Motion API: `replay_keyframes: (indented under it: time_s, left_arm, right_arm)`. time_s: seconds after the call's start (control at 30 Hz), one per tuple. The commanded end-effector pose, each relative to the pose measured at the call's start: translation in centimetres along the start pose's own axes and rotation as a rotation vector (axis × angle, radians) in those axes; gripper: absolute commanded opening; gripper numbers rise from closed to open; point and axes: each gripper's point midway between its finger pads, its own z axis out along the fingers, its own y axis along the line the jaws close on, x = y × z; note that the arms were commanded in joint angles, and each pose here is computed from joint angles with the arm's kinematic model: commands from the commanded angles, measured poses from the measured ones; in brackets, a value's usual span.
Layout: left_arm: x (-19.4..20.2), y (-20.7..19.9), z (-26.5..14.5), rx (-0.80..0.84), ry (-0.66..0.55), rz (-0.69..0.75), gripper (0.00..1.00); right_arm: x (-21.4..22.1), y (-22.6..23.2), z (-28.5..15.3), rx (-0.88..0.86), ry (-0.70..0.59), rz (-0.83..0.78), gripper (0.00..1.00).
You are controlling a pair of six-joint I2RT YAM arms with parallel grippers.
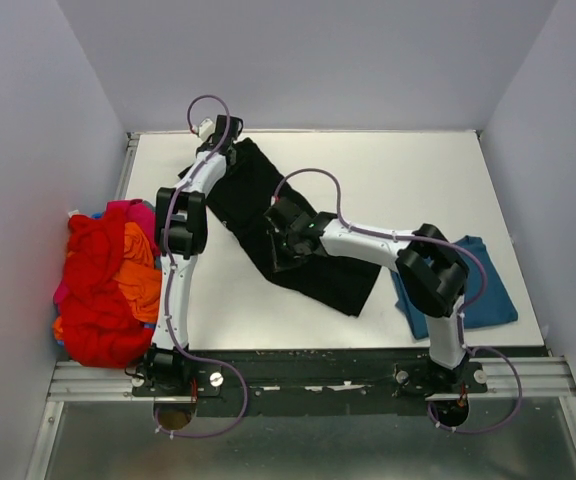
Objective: Fold and stack the t-shirts
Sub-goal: Rotate the tshirt 90 degrees
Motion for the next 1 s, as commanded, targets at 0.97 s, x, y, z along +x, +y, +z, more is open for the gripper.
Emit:
replay_keyframes:
  time_s: [0.97]
  left_arm:
    - [2.5, -4.5, 3.1, 0.227, 0.048, -0.091, 0.00]
  right_arm:
    - [7.1, -19.8, -6.7, 0.504, 0.047, 0.186, 0.01]
